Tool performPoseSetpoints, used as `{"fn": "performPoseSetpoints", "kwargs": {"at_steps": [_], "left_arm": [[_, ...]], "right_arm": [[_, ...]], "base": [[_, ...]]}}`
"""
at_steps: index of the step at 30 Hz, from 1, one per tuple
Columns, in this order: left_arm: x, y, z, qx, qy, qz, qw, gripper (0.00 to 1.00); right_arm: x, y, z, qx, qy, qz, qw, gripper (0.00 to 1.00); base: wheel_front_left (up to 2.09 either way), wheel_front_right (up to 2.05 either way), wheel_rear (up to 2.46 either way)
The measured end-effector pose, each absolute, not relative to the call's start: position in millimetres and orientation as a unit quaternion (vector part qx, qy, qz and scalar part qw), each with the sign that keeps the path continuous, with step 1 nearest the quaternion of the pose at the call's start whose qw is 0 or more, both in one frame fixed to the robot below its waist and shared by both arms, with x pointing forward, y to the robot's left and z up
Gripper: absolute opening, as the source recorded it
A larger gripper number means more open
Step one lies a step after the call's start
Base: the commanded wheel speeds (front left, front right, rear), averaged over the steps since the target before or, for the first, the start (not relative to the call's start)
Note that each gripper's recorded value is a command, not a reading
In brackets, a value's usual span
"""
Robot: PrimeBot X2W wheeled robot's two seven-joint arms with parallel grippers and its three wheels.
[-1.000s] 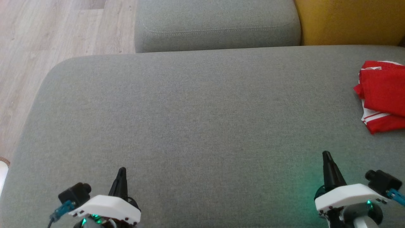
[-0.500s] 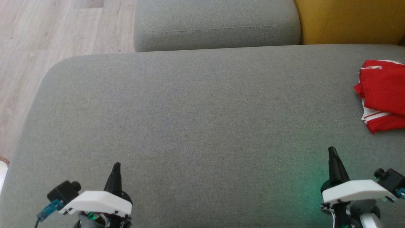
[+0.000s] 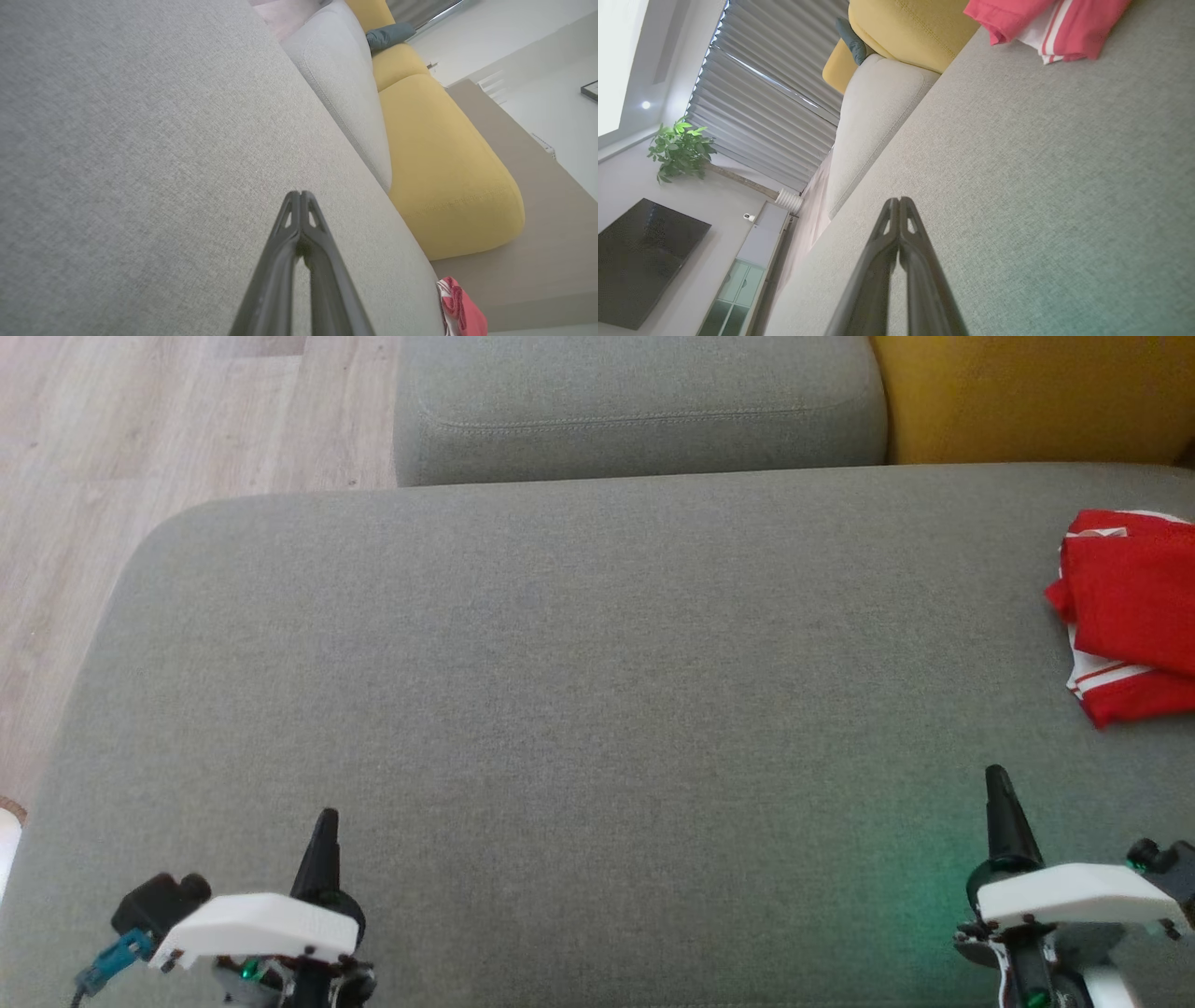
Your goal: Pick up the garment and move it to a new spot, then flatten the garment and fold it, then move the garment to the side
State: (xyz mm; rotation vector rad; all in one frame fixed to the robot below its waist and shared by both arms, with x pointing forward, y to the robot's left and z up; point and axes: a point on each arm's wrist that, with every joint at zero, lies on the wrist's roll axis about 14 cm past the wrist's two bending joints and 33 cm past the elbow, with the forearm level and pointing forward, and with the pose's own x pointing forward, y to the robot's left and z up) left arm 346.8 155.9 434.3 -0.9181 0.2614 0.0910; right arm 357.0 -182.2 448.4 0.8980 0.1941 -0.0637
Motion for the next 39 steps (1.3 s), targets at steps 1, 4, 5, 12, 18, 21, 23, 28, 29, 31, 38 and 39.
{"fn": "performPoseSetpoints", "kwargs": {"at_steps": [1, 4, 5, 12, 18, 21, 23, 28, 29, 31, 38, 39], "left_arm": [[347.1, 156.0, 434.3, -0.447, 0.127, 0.044, 0.885, 0.00], [348.6, 155.4, 435.7, -0.461, 0.127, 0.041, 0.877, 0.00], [349.4, 155.7, 436.4, -0.466, 0.126, 0.042, 0.875, 0.00], [352.9, 161.3, 440.2, -0.502, 0.117, 0.047, 0.856, 0.00], [353.9, 162.0, 441.9, -0.531, 0.115, 0.045, 0.838, 0.00], [354.9, 165.3, 443.4, -0.546, 0.110, 0.048, 0.829, 0.00], [355.6, 166.5, 444.4, -0.550, 0.107, 0.048, 0.827, 0.00], [360.4, 167.3, 450.1, -0.582, 0.101, 0.043, 0.805, 0.00], [361.6, 168.3, 451.8, -0.588, 0.098, 0.042, 0.802, 0.00], [362.6, 170.7, 453.5, -0.597, 0.093, 0.043, 0.796, 0.00], [363.7, 172.9, 455.6, -0.627, 0.088, 0.041, 0.773, 0.00], [364.2, 173.5, 456.8, -0.631, 0.084, 0.039, 0.770, 0.00]], "right_arm": [[357.0, -182.6, 448.3, 0.438, 0.094, -0.032, 0.893, 0.00], [357.3, -183.9, 449.0, 0.454, 0.091, -0.035, 0.885, 0.00], [357.5, -184.4, 449.3, 0.459, 0.090, -0.036, 0.883, 0.00], [358.4, -187.7, 450.1, 0.494, 0.086, -0.042, 0.864, 0.00], [360.8, -190.8, 453.3, 0.524, 0.079, -0.046, 0.847, 0.00], [364.3, -191.0, 458.0, 0.539, 0.072, -0.042, 0.838, 0.00], [364.6, -191.4, 458.8, 0.543, 0.071, -0.043, 0.835, 0.00], [364.8, -194.1, 459.4, 0.577, 0.066, -0.047, 0.813, 0.00], [364.8, -194.7, 459.6, 0.582, 0.065, -0.048, 0.810, 0.00], [364.9, -195.9, 459.8, 0.591, 0.063, -0.049, 0.803, 0.00], [365.8, -199.3, 461.8, 0.623, 0.056, -0.052, 0.779, 0.00], [365.8, -199.8, 461.8, 0.627, 0.054, -0.052, 0.775, 0.00]], "base": [[0.00, 0.00, 0.00], [0.00, 0.00, 0.00], [0.00, 0.00, 0.00], [0.00, 0.00, 0.00], [0.00, 0.00, 0.00], [0.00, 0.00, 0.00], [0.00, 0.00, 0.00], [0.00, 0.00, 0.00], [0.00, 0.00, 0.00], [0.00, 0.00, 0.00], [0.00, 0.00, 0.00], [0.00, 0.00, 0.00]]}}
